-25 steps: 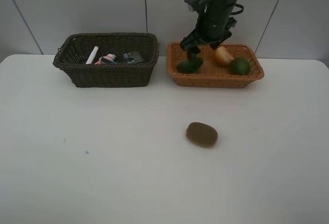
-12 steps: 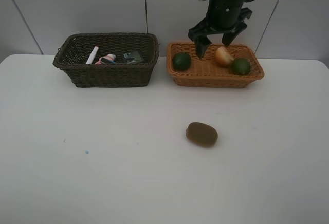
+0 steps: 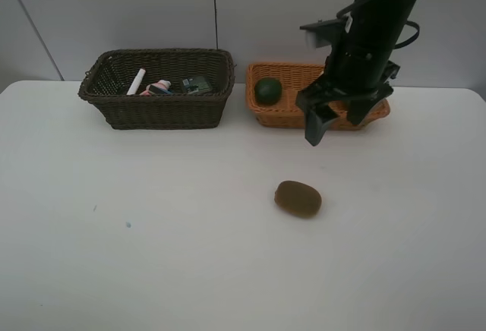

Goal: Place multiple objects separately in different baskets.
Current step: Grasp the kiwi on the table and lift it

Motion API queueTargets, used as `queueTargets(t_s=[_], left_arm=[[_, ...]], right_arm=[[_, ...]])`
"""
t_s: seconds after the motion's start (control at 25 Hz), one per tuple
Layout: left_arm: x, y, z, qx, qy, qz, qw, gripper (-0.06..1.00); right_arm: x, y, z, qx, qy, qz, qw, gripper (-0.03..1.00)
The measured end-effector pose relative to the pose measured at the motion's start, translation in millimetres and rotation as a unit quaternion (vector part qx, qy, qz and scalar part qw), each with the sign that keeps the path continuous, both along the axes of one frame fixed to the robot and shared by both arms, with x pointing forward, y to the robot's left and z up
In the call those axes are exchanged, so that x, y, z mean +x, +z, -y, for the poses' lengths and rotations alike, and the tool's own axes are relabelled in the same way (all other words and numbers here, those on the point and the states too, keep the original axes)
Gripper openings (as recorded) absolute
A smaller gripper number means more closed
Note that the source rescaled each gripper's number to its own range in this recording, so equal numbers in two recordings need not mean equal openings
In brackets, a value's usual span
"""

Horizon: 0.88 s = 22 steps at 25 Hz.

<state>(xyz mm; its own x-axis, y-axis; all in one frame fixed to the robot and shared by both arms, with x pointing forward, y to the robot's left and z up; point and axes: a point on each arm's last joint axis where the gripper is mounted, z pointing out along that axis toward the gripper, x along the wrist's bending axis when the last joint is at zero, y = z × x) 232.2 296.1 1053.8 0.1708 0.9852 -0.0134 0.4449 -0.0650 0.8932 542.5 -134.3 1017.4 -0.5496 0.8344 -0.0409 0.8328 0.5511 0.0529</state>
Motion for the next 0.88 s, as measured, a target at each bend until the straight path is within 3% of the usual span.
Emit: queueTargets(t_s=[0.4, 0.88], left_arm=[[0.0, 0.0, 0.0, 0.0, 0.0, 0.0, 1.0, 0.8], [0.0, 0.0, 0.0, 0.0, 0.0, 0.0, 1.0, 0.8]], right_arm=[[-52.4, -57.4, -28.7, -0.007, 0.177, 0.029, 0.984, 1.0], [-45.5, -58.0, -37.0, 0.025, 0.2, 0.087, 0.976, 1.0]])
